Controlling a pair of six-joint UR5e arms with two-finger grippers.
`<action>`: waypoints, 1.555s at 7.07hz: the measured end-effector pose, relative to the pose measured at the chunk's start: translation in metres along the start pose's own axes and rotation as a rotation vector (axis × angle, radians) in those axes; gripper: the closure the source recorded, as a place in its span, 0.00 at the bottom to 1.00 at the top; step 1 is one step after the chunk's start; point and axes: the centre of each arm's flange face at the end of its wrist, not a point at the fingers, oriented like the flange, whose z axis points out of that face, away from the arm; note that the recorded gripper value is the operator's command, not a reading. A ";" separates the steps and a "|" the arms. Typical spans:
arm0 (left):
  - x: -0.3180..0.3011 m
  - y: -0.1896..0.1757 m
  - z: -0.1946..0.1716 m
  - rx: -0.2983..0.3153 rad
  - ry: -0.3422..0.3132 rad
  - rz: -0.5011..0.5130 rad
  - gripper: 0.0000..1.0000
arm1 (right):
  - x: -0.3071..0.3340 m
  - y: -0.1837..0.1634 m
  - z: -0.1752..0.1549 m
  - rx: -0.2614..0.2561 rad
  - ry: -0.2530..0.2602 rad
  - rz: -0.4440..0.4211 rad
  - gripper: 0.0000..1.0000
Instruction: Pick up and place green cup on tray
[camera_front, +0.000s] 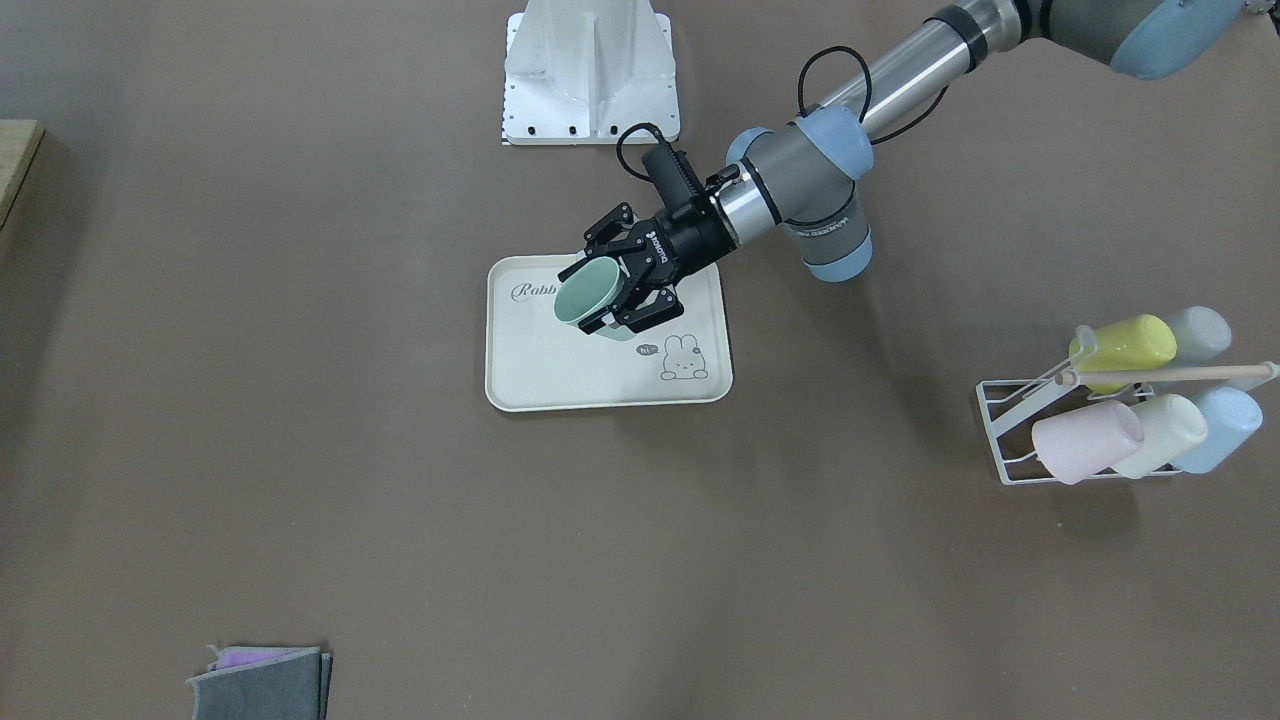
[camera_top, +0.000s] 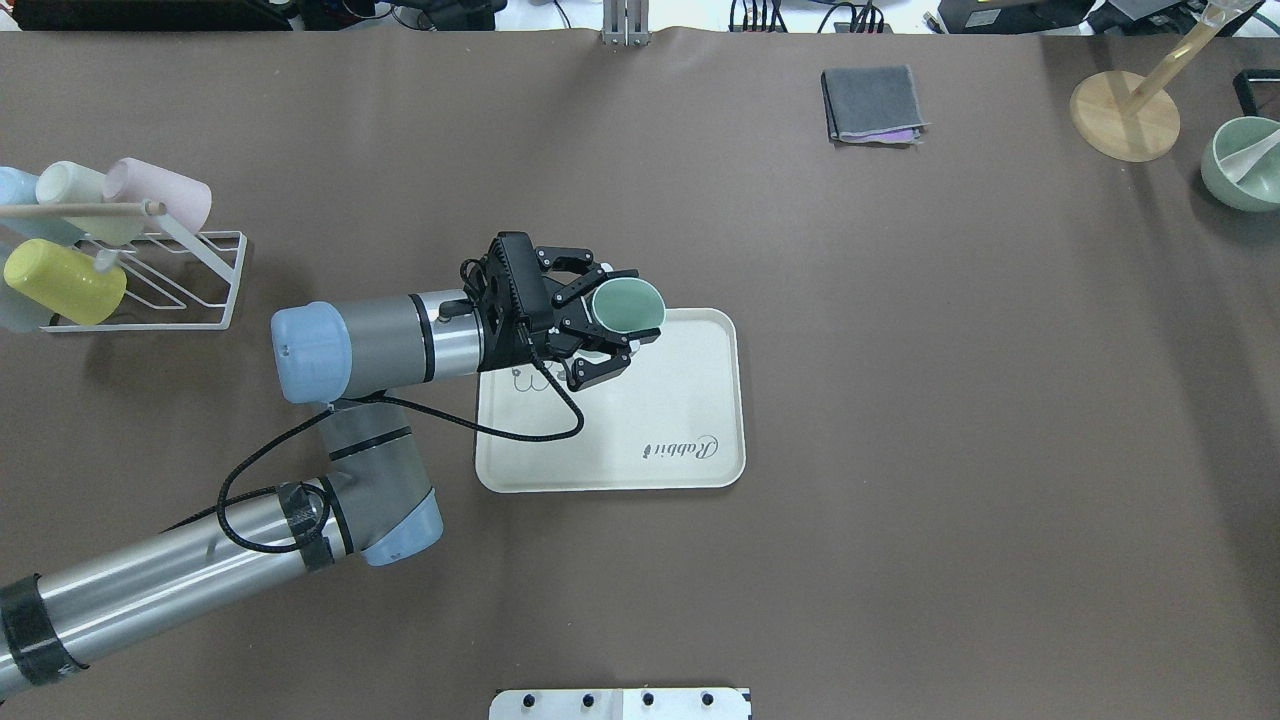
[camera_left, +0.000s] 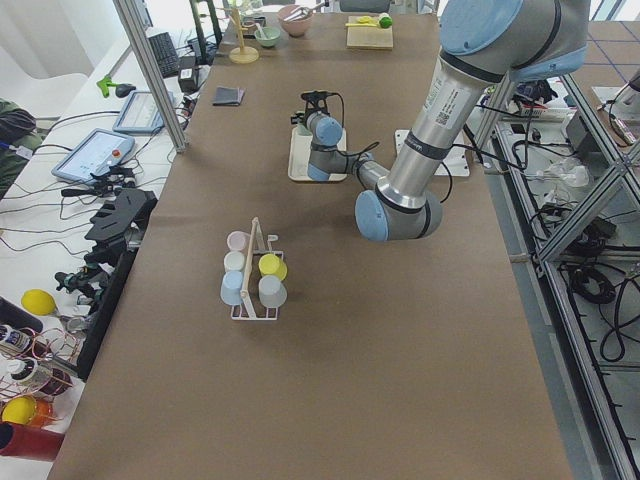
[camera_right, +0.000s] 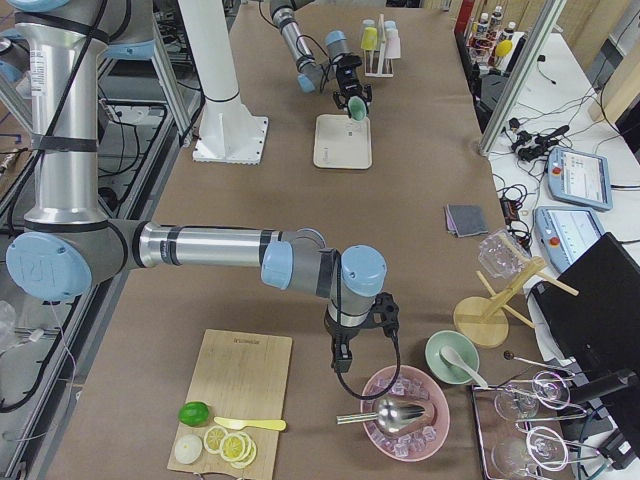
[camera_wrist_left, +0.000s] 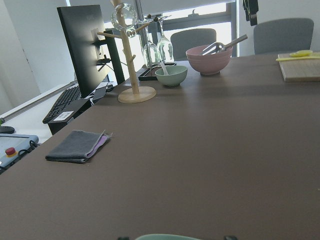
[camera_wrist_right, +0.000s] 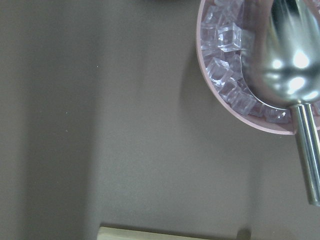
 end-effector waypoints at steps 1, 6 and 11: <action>0.005 0.017 0.000 0.031 0.017 -0.057 0.55 | -0.001 0.000 0.000 0.001 -0.009 0.002 0.00; 0.020 0.054 0.009 0.055 -0.036 -0.157 0.52 | 0.000 0.003 0.004 -0.003 -0.025 0.009 0.00; 0.023 0.065 0.014 0.027 -0.067 -0.171 0.50 | 0.002 0.006 0.007 -0.008 -0.026 0.011 0.00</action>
